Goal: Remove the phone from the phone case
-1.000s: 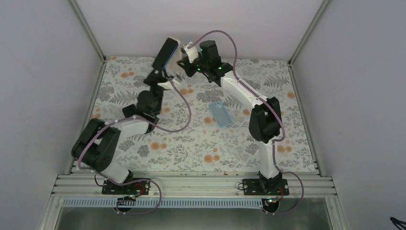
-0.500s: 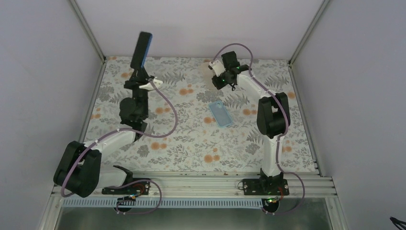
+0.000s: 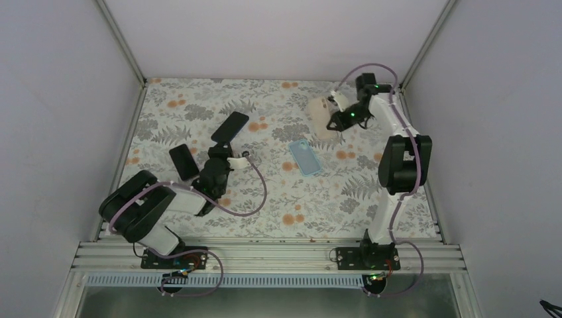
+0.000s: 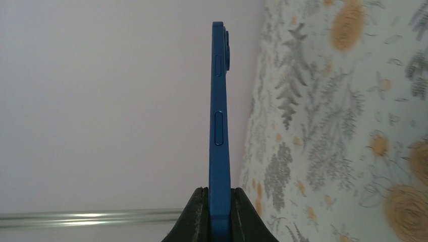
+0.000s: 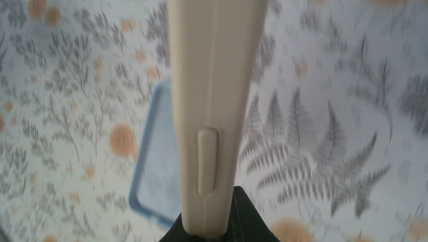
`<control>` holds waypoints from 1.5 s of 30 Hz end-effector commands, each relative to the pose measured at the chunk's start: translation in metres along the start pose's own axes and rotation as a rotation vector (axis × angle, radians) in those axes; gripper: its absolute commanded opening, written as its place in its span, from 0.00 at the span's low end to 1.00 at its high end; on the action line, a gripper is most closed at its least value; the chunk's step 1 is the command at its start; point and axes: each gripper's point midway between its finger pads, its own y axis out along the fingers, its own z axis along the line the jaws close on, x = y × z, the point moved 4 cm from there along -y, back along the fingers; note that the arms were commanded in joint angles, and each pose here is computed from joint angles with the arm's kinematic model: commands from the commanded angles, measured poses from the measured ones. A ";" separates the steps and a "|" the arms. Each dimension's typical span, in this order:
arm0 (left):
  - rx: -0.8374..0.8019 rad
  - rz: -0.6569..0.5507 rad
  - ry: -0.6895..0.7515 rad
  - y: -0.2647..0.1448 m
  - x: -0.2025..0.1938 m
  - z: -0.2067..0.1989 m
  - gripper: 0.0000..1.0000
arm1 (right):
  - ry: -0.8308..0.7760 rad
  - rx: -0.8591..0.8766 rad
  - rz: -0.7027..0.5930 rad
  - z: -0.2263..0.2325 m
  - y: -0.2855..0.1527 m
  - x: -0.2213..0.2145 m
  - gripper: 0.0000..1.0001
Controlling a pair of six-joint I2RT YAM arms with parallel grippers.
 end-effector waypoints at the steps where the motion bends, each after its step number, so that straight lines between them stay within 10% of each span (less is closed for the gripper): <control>1: 0.085 0.038 -0.006 -0.002 0.007 0.009 0.02 | 0.091 0.169 0.117 0.005 0.000 -0.059 0.04; 16: -0.142 0.001 0.103 -0.013 0.030 -0.067 0.16 | 0.204 0.100 0.169 -0.023 0.008 -0.121 0.04; 19: -0.210 -0.002 0.102 -0.014 0.030 -0.079 0.32 | 0.218 0.083 0.184 -0.032 0.012 -0.126 0.06; 22: -0.277 -0.003 0.104 -0.015 0.031 -0.088 0.82 | 0.234 0.079 0.196 -0.038 0.016 -0.132 0.19; 25: -0.369 -0.040 0.095 -0.020 0.035 -0.097 0.99 | 0.238 0.056 0.195 -0.044 0.016 -0.135 0.35; 32: -0.761 -0.196 0.002 -0.055 0.056 -0.112 1.00 | 0.220 -0.057 0.228 -0.054 0.004 -0.147 0.99; 45: -1.326 -0.301 -0.145 -0.105 0.090 -0.065 1.00 | -0.005 -0.249 -0.161 -0.015 -0.098 -0.072 1.00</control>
